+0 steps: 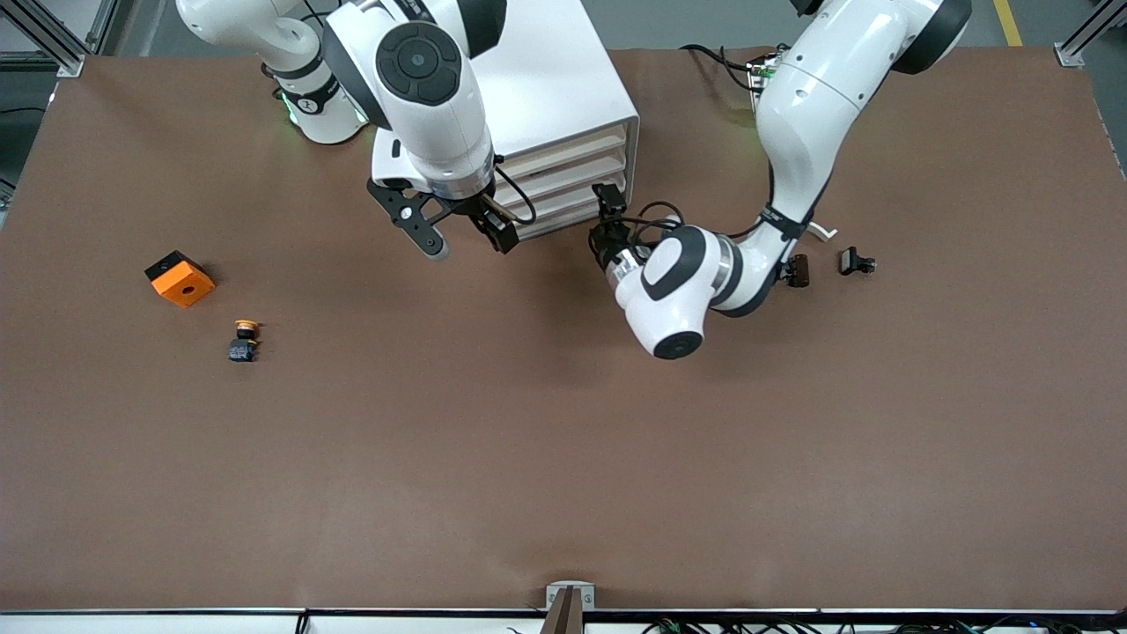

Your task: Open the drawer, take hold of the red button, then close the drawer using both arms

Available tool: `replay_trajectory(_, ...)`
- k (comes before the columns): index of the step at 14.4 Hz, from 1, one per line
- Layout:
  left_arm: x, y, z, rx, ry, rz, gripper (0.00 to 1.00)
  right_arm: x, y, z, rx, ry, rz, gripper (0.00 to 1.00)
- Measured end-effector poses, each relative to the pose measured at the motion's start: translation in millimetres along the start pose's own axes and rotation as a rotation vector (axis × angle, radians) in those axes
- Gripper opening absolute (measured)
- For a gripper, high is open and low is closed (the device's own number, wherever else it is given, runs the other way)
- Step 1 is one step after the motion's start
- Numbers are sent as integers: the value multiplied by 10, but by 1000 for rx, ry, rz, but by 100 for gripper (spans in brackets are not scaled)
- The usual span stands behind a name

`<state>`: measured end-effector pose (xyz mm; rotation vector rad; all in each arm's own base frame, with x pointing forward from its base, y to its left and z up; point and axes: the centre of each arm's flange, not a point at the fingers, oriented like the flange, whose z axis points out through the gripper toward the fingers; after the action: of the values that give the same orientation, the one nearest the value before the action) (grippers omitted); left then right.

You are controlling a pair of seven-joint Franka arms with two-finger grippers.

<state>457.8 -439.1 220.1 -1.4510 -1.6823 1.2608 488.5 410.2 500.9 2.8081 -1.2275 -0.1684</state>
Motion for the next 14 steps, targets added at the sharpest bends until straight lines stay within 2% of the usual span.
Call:
replay_trajectory(4,-26,38,410,63,25,-22,100,-10,-15,-6,6,1,-3,100)
replay_trajectory(5,-48,33,462,73,18,-23,93,-22,-25,-22,11,1,-5,100)
replay_trajectory(6,-74,22,501,80,12,-21,81,-29,-38,-40,17,2,-6,100)
replay_trajectory(8,-110,7,533,83,4,-18,79,-39,-63,-49,25,3,-8,100)
replay_trajectory(10,-142,5,528,84,-21,-17,62,-84,-83,-35,28,5,-15,100)
replay_trajectory(11,-159,1,542,85,-26,-16,62,-109,-94,-27,30,5,-19,100)
replay_trajectory(13,-192,-6,599,82,-22,-14,53,-147,-107,-16,33,6,-25,100)
replay_trajectory(14,-210,-8,632,79,-19,-13,53,-163,-111,-14,33,7,-27,100)
